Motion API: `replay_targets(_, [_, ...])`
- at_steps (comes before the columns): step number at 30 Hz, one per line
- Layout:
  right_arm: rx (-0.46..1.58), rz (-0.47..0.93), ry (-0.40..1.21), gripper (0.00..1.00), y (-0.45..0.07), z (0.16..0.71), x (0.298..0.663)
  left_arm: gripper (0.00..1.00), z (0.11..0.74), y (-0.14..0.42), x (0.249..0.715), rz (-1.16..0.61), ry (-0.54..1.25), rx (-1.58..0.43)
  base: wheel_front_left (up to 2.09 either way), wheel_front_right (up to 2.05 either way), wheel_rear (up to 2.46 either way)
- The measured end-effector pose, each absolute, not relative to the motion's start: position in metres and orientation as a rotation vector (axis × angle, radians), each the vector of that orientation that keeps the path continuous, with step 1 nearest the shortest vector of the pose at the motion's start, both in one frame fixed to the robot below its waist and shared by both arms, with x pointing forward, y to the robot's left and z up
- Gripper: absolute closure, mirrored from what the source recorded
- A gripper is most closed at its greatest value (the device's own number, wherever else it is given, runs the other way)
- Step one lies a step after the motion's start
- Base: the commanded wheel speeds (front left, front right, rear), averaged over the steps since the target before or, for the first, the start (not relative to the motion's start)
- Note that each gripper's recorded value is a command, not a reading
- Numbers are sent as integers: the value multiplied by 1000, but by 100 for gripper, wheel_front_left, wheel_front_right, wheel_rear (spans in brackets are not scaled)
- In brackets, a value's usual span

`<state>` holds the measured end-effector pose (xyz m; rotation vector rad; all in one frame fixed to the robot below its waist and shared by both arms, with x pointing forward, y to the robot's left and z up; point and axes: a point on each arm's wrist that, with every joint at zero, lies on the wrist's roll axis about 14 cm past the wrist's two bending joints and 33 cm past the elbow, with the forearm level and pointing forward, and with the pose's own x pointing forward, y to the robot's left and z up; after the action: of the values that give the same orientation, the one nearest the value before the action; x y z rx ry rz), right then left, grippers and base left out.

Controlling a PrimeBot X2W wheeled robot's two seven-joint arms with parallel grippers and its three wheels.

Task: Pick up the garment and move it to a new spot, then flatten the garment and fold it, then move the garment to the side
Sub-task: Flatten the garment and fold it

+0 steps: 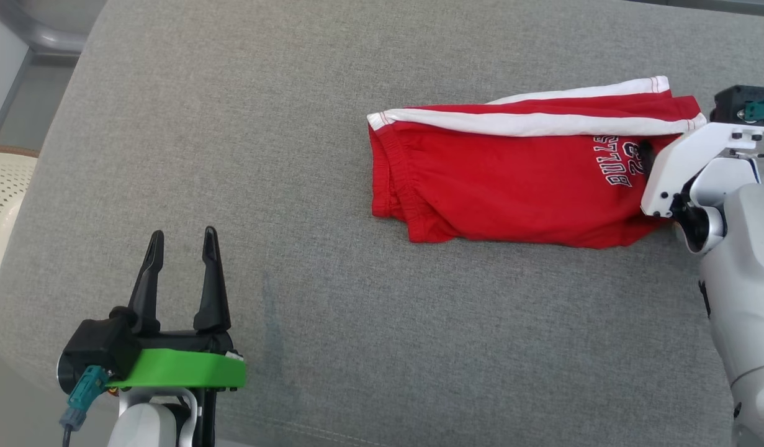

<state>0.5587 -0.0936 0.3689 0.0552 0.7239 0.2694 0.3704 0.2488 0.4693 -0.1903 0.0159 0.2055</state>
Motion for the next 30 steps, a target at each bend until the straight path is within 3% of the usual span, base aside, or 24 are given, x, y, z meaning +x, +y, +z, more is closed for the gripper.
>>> replay_targets(1, [52, 284, 741, 0, -88, 366, 556, 0, 469, 249, 370, 207, 16, -190, 0, 0, 0])
replay_targets(4, [52, 299, 754, 83, -81, 364, 554, 0, 469, 248, 370, 206, 18, -192, 0, 0, 0])
replay_targets(5, [49, 301, 756, 100, -81, 364, 553, 0, 469, 248, 370, 205, 18, -192, 0, 0, 0])
replay_targets(15, [0, 285, 685, 100, -97, 374, 553, 0, 469, 240, 373, 180, 14, -208, 0, 0, 0])
replay_targets(30, [-206, 50, 477, 100, -222, 440, 534, 0, 482, 210, 380, 82, -25, -237, 0, 0, 0])
